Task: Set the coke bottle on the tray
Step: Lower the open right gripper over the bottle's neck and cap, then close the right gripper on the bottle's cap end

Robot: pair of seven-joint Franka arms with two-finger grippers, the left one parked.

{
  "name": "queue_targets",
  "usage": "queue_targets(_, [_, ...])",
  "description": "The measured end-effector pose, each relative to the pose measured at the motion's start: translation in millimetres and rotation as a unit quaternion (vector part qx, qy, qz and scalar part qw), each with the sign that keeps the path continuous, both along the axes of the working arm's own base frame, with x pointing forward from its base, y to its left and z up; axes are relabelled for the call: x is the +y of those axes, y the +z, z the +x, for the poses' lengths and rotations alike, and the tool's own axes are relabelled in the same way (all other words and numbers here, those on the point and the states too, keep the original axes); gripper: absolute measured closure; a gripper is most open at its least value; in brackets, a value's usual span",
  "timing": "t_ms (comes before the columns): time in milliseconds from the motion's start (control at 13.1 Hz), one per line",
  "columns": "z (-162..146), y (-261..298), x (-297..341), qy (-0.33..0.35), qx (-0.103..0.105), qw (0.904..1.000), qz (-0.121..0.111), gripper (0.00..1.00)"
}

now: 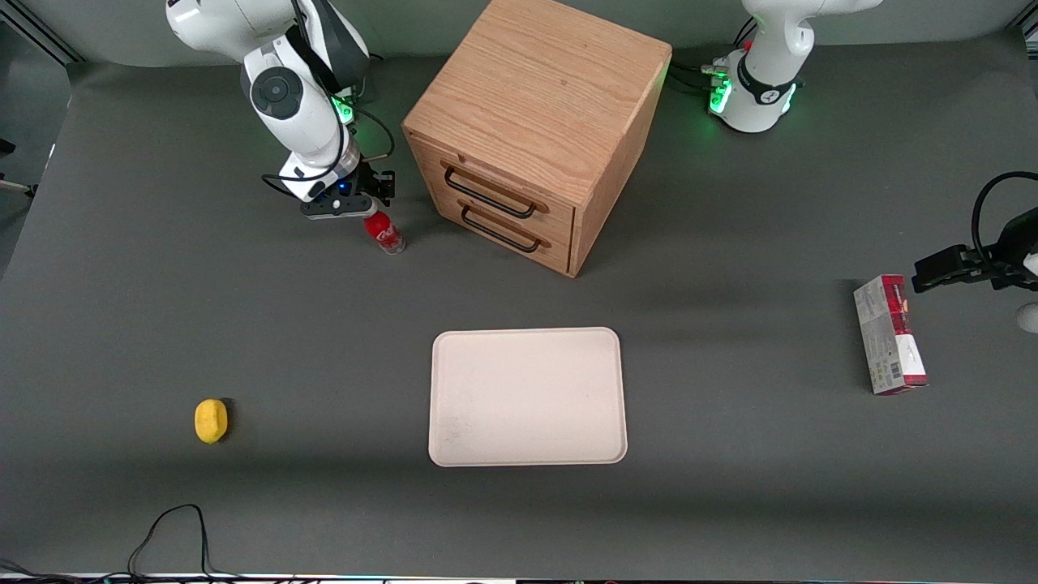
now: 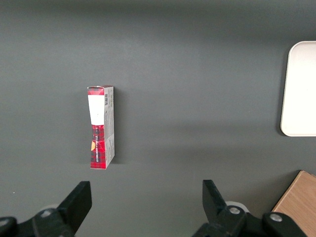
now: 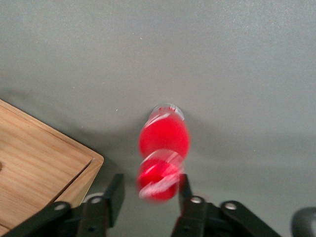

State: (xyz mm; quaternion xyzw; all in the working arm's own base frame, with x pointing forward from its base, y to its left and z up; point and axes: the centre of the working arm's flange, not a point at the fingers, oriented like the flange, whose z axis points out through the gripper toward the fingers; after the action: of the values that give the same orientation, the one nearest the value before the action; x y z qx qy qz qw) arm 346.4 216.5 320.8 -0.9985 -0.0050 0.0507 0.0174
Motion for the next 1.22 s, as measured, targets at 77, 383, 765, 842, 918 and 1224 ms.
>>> queue_targets(77, [0.0,0.0,0.0,0.000,0.000,1.0000,0.000,0.30])
queue_targets(383, [3.0,2.0,-1.4,-0.003,-0.002,1.0000,0.002,0.00])
queue_targets(765, [34.3,31.2,-18.7,-0.010,-0.002,0.9998,0.019,0.00])
queue_targets(842, [39.5,37.7,-20.3,-0.010,-0.003,0.9997,0.021,0.00])
queue_targets(918, [40.9,40.1,-19.9,-0.010,-0.003,0.9997,0.022,0.00])
queue_targets(1224, [36.8,34.4,-14.3,-0.001,0.005,0.9998,0.017,0.00])
